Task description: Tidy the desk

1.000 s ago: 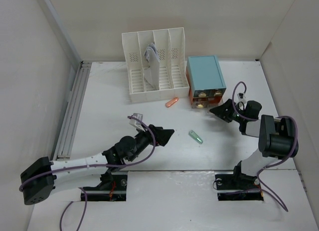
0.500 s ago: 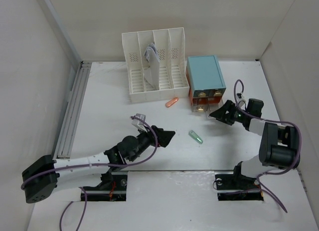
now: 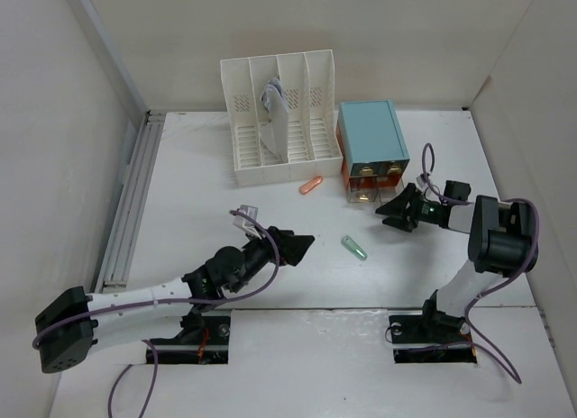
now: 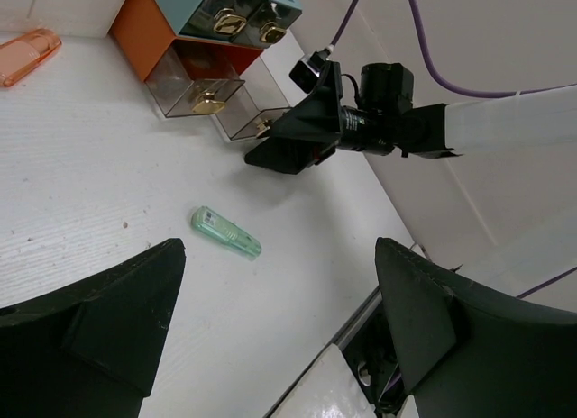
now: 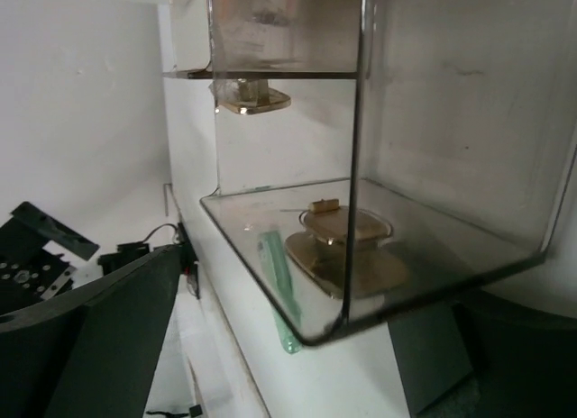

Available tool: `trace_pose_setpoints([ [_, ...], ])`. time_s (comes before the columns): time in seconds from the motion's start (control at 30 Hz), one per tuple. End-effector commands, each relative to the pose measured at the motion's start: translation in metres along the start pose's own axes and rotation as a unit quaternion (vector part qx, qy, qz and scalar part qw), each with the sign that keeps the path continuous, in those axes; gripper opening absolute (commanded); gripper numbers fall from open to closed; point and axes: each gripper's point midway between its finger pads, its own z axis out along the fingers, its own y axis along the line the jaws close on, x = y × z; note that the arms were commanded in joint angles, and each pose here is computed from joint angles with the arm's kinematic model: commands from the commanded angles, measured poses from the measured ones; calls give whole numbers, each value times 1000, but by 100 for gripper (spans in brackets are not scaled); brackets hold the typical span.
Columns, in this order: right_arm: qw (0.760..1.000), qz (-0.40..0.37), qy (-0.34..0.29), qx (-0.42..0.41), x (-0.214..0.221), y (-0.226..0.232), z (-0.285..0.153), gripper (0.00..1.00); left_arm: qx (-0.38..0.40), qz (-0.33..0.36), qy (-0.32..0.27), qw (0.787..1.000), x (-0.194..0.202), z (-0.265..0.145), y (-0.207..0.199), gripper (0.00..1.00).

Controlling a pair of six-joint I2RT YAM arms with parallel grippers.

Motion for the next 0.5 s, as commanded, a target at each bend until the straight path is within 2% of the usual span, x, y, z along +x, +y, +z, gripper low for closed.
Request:
trace_pose_setpoints([
  [0.0, 999, -23, 0, -25, -6, 11, -10, 96, 17, -3, -25, 1000, -19, 1, -15, 84],
  [0.07, 999, -29, 4, -31, -3, 15, -14, 100, 14, 1, -29, 999, -21, 0, -14, 84],
  [0.1, 1000, -14, 8, -26, -1, 13, -18, 100, 14, 1, -29, 999, -21, 0, -14, 84],
  [0.17, 999, -32, 10, -18, -3, 10, -22, 100, 13, 4, -36, 999, -25, -1, -14, 84],
  [0.2, 1000, -11, 11, -10, 0, 7, -25, 100, 17, 2, -39, 999, -29, 0, -18, 84],
  [0.23, 999, -41, 16, -9, -4, 7, -26, 100, 13, 4, -36, 999, -27, 0, -16, 84],
  [0.33, 998, -16, 54, -1, 8, 5, -30, 100, 13, 4, -36, 999, -27, 0, -16, 84],
  [0.47, 995, -53, 79, -28, 15, 15, -35, 100, 10, 4, -39, 999, -28, 0, -15, 84],
])
